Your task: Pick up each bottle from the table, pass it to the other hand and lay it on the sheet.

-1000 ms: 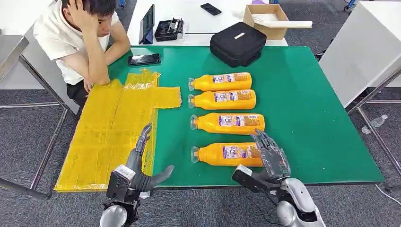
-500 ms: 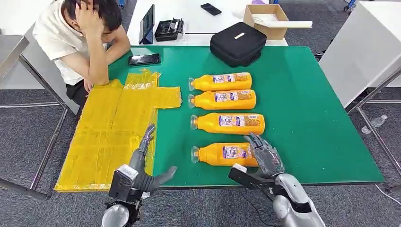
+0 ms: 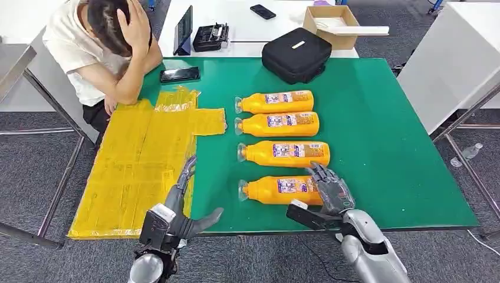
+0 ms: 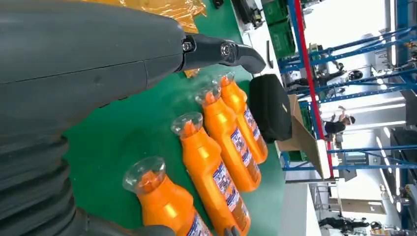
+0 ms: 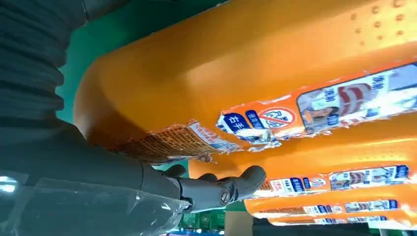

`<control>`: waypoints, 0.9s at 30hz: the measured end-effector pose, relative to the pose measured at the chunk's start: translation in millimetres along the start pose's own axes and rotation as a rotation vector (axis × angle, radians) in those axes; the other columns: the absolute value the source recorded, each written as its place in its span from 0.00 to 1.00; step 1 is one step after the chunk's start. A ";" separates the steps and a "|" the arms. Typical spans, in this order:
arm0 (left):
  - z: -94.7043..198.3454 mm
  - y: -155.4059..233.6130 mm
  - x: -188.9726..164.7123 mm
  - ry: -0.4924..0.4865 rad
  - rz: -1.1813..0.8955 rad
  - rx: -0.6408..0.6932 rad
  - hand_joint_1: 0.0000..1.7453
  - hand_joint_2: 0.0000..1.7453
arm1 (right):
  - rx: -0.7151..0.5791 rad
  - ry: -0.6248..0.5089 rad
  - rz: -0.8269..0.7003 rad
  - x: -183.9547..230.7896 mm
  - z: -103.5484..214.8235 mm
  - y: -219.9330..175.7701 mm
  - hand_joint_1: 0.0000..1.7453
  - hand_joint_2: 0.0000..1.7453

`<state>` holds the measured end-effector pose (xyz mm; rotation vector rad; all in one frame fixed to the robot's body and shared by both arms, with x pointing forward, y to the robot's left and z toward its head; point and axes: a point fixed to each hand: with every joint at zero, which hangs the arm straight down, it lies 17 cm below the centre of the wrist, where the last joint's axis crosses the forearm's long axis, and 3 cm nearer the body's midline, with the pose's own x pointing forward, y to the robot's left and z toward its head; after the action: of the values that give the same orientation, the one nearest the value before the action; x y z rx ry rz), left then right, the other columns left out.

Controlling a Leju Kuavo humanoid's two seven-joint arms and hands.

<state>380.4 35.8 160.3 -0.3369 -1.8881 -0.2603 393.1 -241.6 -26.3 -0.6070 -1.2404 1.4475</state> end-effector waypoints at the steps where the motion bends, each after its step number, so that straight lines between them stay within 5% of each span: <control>1: 0.1 0.1 -0.2 0.000 0.000 0.000 0.00 1.00 | 0.008 0.004 0.008 -1.9 -0.1 0.8 0.00 1.00; 2: 0.1 0.2 -0.2 0.000 -0.001 0.000 0.00 1.00 | 0.014 0.008 0.017 -4.5 -0.1 1.3 0.15 1.00; 3: 0.0 0.4 -0.2 0.000 -0.001 0.002 0.00 1.00 | 0.022 0.014 0.022 -8.0 0.4 2.1 0.92 1.00; 4: 0.0 0.6 -0.2 0.000 -0.001 0.003 0.00 1.00 | 0.032 0.017 0.026 -10.0 0.6 3.0 1.00 1.00; 17: -0.7 1.2 -0.2 -0.002 0.009 0.006 0.00 1.00 | 0.161 0.025 0.067 -45.5 13.3 8.5 1.00 1.00; 27: -5.2 -1.1 8.4 -0.037 0.093 0.004 0.00 1.00 | 0.242 -0.059 -0.218 -50.1 52.1 13.6 1.00 1.00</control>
<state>381.9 33.9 169.9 -0.4285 -1.9028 -0.1884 356.6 -305.0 -34.4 -0.2590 -1.1182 1.4117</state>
